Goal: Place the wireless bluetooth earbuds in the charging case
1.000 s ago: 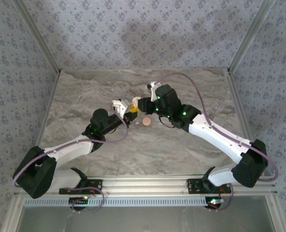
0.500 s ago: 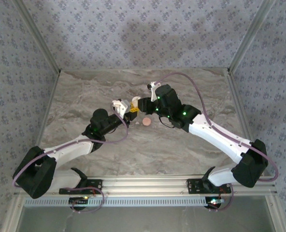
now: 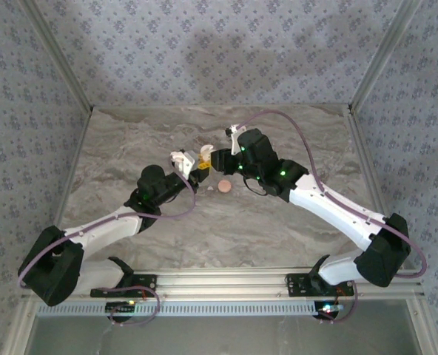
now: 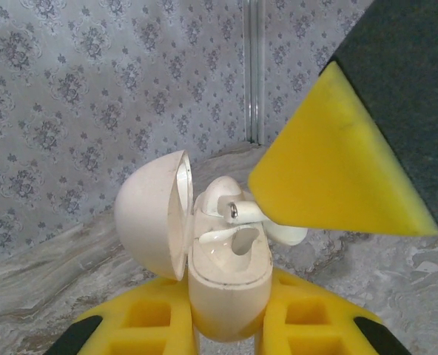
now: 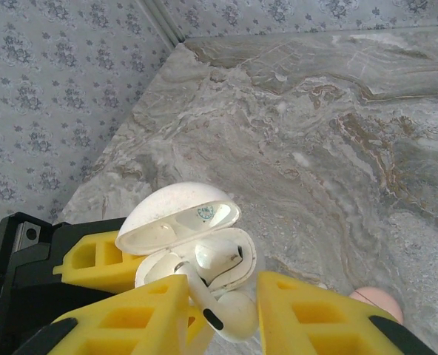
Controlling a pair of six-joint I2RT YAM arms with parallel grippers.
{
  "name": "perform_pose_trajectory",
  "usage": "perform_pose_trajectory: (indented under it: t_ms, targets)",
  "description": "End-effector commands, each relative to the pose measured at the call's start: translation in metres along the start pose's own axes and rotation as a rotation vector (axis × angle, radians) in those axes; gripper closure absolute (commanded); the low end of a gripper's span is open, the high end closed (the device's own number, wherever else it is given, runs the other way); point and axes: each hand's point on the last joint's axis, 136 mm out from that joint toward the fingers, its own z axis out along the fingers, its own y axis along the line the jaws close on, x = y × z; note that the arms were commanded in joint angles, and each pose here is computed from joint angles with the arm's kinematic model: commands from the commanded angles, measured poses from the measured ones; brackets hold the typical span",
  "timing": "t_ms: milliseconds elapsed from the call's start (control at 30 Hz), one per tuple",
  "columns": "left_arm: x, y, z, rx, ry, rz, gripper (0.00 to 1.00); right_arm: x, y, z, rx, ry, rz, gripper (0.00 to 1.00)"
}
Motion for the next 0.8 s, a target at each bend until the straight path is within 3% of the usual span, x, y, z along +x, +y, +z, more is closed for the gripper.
perform_pose_trajectory:
  t_ms: [0,333,767]
  targets:
    - [-0.045,-0.001,-0.003,0.002,-0.118,0.039,0.85,0.001,-0.002,0.001,0.025,0.016,-0.011,0.69]
    - [-0.045,0.001,-0.005,-0.010,-0.107,0.030,0.85,0.001,-0.001,0.000,0.021,0.017,-0.021,0.65]
    - [-0.040,0.002,-0.007,-0.020,-0.092,0.024,0.85,-0.009,0.009,-0.010,-0.029,-0.010,-0.033,0.52]
